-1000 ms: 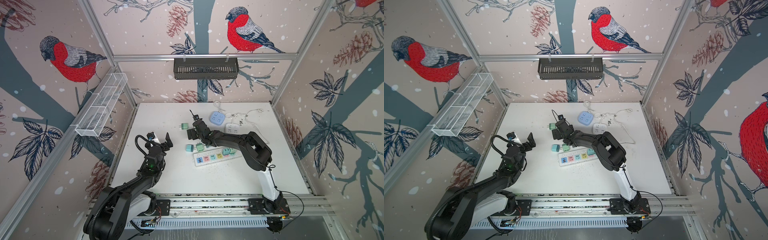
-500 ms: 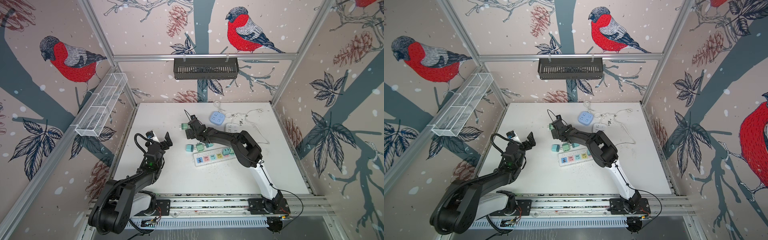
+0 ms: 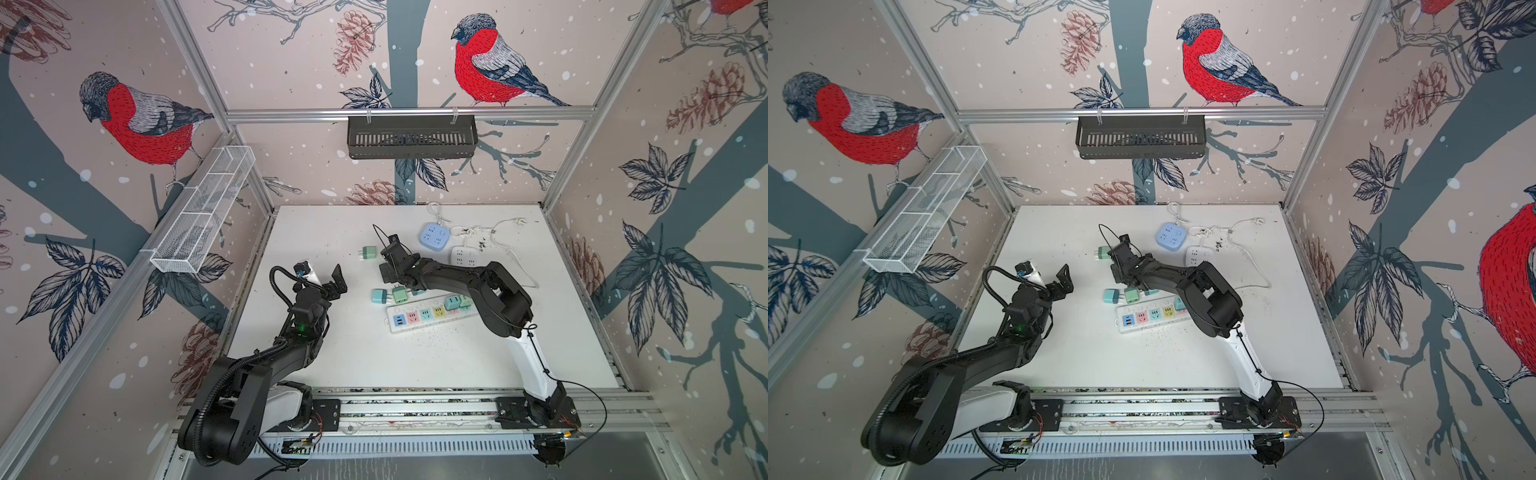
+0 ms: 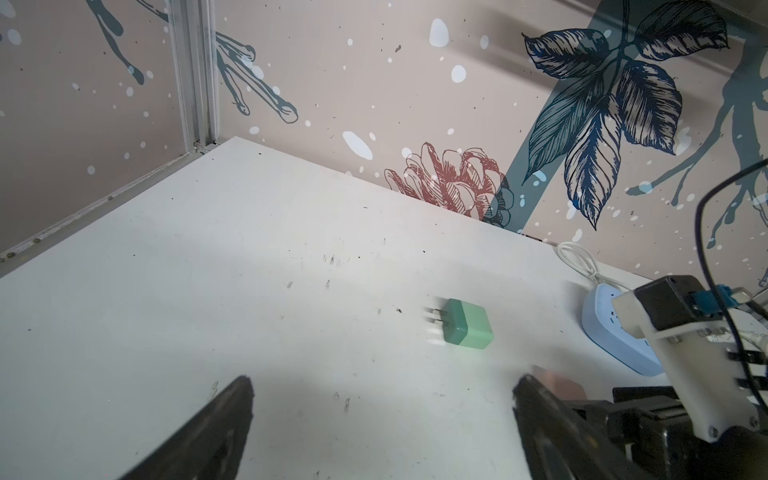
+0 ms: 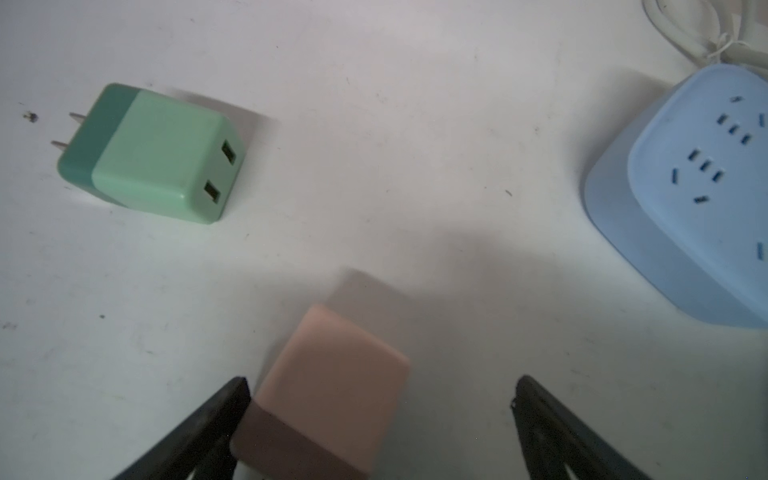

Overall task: Insert the plug
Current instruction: 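Lower the right gripper over the pink adapter while the left arm draws back, then close the right gripper on the pink adapter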

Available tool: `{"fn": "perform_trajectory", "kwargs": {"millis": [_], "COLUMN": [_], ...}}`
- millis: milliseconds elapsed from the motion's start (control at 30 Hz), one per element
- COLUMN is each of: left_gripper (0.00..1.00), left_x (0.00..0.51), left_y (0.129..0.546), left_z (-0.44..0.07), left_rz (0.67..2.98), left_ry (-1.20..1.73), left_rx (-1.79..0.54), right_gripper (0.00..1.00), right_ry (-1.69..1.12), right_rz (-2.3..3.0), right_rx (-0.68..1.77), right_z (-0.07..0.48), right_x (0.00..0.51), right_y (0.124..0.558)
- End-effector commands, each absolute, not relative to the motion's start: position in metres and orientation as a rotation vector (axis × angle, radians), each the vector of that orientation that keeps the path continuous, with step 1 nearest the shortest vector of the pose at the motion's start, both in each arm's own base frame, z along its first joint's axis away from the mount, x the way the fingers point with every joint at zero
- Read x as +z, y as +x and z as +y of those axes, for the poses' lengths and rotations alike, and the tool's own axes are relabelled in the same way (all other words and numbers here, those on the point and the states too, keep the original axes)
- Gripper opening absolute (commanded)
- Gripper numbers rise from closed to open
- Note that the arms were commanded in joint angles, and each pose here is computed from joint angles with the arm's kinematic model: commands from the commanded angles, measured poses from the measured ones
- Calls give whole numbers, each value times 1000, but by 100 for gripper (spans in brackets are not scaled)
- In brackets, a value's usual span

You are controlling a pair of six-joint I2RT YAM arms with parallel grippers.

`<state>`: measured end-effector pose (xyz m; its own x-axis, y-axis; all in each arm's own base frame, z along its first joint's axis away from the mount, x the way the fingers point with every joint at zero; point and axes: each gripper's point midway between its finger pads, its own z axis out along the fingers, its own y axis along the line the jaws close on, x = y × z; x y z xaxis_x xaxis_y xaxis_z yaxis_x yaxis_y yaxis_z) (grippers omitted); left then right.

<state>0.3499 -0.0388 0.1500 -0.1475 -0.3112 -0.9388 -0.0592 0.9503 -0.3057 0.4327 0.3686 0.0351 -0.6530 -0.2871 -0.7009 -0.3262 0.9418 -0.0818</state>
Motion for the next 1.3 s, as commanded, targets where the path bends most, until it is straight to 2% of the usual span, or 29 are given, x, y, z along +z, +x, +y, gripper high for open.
{"fn": "perform_trajectory", "kwargs": {"millis": [0, 200, 333, 933, 1033, 1267], "left_gripper": [97, 97, 97, 97, 97, 97], "left_x": [164, 164, 164, 163, 162, 158], "left_y": [351, 352, 352, 353, 354, 362], "left_z": [-39, -39, -40, -41, -41, -39], "left_rz": [1652, 1652, 1655, 1660, 1662, 1693], "left_ry": [-293, -292, -291, -284, -284, -309], "left_rx": [-258, -258, -260, -262, -262, -237], "right_gripper": [99, 95, 87, 55, 48, 37], "right_ry": [-385, -371, -394, -391, -405, -429], "right_rz": [2302, 2316, 2337, 2375, 2359, 2283], "right_rx": [124, 271, 309, 168, 151, 161], "right_z": [364, 365, 375, 363, 365, 368], "right_x": [46, 50, 43, 19, 23, 51], "right_y": [438, 436, 435, 438, 437, 442]}}
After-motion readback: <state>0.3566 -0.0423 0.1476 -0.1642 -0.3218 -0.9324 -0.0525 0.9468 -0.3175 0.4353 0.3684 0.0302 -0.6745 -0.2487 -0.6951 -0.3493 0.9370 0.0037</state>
